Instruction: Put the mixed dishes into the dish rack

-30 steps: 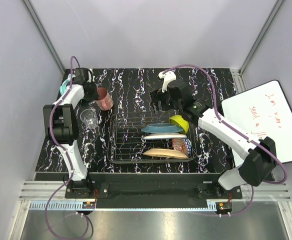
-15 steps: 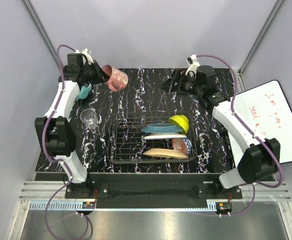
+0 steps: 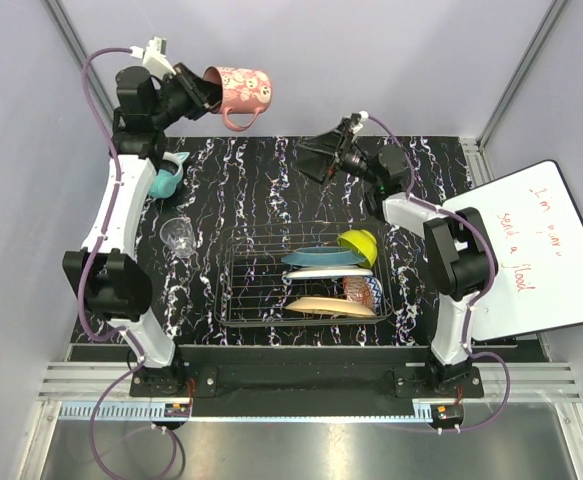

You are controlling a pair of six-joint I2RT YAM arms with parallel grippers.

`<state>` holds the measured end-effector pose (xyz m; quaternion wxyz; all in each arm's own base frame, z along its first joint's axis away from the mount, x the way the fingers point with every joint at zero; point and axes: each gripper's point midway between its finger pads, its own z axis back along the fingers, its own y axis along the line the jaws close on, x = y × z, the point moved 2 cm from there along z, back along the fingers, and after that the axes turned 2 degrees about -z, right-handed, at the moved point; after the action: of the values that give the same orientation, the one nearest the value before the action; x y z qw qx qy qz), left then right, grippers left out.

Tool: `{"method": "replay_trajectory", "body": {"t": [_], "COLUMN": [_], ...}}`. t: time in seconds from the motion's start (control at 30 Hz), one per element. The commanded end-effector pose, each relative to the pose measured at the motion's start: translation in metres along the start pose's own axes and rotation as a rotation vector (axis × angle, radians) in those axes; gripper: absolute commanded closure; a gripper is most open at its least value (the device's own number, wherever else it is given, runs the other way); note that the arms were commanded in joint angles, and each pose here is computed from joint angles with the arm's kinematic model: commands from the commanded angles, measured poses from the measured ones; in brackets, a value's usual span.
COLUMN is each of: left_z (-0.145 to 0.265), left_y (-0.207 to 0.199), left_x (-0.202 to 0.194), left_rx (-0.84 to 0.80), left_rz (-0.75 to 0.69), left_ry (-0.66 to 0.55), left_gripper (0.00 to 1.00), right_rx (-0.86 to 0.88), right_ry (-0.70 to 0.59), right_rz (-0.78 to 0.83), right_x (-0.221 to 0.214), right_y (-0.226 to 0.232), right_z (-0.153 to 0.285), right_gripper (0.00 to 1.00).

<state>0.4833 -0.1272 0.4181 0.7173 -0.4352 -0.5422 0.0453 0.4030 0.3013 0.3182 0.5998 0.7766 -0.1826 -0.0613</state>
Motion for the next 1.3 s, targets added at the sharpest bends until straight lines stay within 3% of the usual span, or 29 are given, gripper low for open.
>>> {"method": "replay_trajectory", "body": {"t": [0.0, 0.1, 0.27, 0.8, 1.27], "left_z": [0.008, 0.0, -0.01, -0.018, -0.03], "left_y": [-0.069, -0.064, -0.064, -0.07, -0.086], "left_x": [0.017, 0.0, -0.016, -0.003, -0.011], "left_rx": [-0.211, -0.215, -0.221, -0.23, -0.226], "left_rz": [-0.052, -0.025, -0.017, -0.076, -0.123], "left_ry": [-0.082, -0.057, -0.026, -0.066, -0.073], "left_gripper": [1.0, 1.0, 1.0, 1.0, 1.0], "right_rx": [0.312, 0.42, 0.401, 0.357, 0.504], "right_ry": [0.102, 0.12, 0.156, 0.163, 0.085], "right_rz": [0.171, 0.132, 0.122, 0.018, -0.01], "right_x": [-0.027, -0.027, -0.036, -0.039, -0.03], "right_y": [0.109, 0.123, 0.119, 0.085, 0.089], "right_z": [-0.011, -0.017, -0.032, -0.035, -0.062], "right_gripper": [0.14, 0.18, 0.16, 0.15, 0.25]}}
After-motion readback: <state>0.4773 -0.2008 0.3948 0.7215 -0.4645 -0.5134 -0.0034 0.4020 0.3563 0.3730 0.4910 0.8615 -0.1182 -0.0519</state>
